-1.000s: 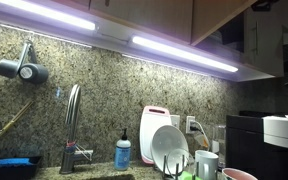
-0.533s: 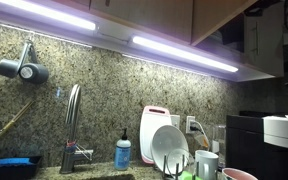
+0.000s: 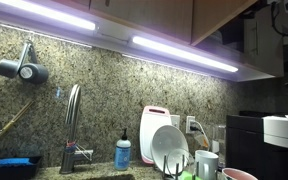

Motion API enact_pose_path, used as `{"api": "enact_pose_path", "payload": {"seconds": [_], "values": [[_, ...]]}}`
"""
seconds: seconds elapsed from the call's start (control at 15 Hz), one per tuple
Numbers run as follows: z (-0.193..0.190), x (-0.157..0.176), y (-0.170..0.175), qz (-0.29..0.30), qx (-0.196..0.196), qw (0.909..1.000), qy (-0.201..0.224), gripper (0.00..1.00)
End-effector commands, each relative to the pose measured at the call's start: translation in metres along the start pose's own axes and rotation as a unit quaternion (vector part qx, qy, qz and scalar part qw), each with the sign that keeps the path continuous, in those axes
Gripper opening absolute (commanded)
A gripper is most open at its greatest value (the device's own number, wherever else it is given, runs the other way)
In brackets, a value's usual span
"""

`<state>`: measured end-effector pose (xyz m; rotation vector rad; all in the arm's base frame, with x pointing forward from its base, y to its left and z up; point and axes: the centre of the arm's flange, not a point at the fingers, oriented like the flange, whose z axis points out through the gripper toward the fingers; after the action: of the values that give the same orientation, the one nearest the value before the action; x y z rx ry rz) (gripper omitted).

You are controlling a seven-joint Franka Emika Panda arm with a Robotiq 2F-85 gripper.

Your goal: Take the orange lid and place it inside the upper cabinet

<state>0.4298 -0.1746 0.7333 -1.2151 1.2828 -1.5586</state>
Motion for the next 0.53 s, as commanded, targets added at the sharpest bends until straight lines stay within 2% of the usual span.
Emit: {"api": "enact_pose_path", "payload": {"seconds": [0.0,0.27,0.33,0.47], "values": [[0.021,-0.001,-0.001,0.015,-0.010,0.9998,0.002,0.04],[0.026,-0.004,0.006,0.012,-0.023,0.9997,0.001,0.04],[0.017,-0.005,0.015,-0.004,-0.021,0.9998,0.003,0.14],[0.019,-0.007,0.017,-0.006,-0.024,0.9997,0.002,0.14]]}}
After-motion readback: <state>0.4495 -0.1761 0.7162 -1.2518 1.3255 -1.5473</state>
